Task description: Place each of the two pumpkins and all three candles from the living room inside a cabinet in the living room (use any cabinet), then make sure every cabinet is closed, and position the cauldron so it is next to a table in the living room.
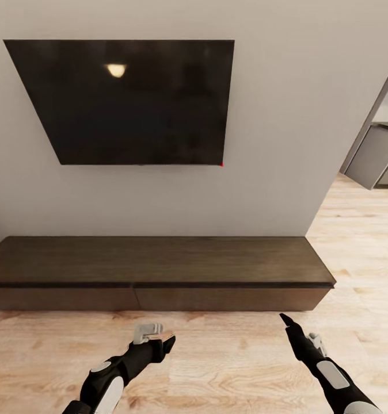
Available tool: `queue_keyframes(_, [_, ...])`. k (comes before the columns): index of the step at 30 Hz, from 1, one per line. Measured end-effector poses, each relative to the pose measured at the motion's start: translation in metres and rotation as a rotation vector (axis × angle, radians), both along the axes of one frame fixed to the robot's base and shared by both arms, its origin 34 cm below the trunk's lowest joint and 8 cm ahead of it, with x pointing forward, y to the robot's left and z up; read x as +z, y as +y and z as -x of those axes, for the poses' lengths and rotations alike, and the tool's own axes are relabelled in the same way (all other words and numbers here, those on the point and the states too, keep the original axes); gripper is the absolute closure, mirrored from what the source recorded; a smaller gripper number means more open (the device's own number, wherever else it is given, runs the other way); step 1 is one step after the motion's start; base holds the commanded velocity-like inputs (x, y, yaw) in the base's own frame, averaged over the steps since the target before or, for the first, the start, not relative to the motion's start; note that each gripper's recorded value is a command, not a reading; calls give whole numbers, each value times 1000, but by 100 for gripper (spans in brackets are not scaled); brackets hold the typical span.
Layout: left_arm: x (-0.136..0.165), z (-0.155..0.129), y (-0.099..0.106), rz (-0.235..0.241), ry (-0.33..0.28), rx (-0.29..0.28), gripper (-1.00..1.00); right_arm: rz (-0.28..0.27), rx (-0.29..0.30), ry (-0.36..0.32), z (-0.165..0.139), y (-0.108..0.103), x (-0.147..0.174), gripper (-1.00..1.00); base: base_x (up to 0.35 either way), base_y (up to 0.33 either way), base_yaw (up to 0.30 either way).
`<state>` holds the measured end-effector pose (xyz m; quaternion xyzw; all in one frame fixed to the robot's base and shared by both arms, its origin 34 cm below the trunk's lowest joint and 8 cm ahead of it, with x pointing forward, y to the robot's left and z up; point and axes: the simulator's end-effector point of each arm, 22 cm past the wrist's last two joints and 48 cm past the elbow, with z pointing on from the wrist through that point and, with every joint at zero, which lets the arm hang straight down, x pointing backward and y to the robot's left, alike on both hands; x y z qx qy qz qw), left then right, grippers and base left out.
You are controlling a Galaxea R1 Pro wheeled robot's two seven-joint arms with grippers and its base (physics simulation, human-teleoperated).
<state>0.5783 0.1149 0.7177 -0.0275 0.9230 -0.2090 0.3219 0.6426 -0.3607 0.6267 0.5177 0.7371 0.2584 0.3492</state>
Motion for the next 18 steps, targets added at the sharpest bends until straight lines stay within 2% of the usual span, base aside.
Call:
queue_keyframes(5, [-5, 18, -23, 76, 122, -86, -100, -3, -6, -10, -2, -4, -5, -100, 0, 0, 0])
queue_keyframes(6, [-2, 17, -29, 101, 150, -106, -100, -4, -7, -12, -2, -4, -6, -100, 0, 0, 0])
queue_keyframes(10, [8, 8, -37, 186, 222, -130, -100, -4, -8, -13, -2, -4, -12, -100, 0, 0, 0])
queue_keyframes(12, [14, 3, -38, 210, 255, -149, -100, -4, -8, -14, -2, -5, -15, -100, 0, 0, 0])
queue_keyframes(16, [27, -15, -38, 242, 273, -176, -100, -5, -8, -14, -3, -4, -21, -100, 0, 0, 0])
queue_keyframes(18, [43, -33, -38, 286, 248, -170, -100, -5, -8, -15, -3, -4, -24, -100, 0, 0, 0])
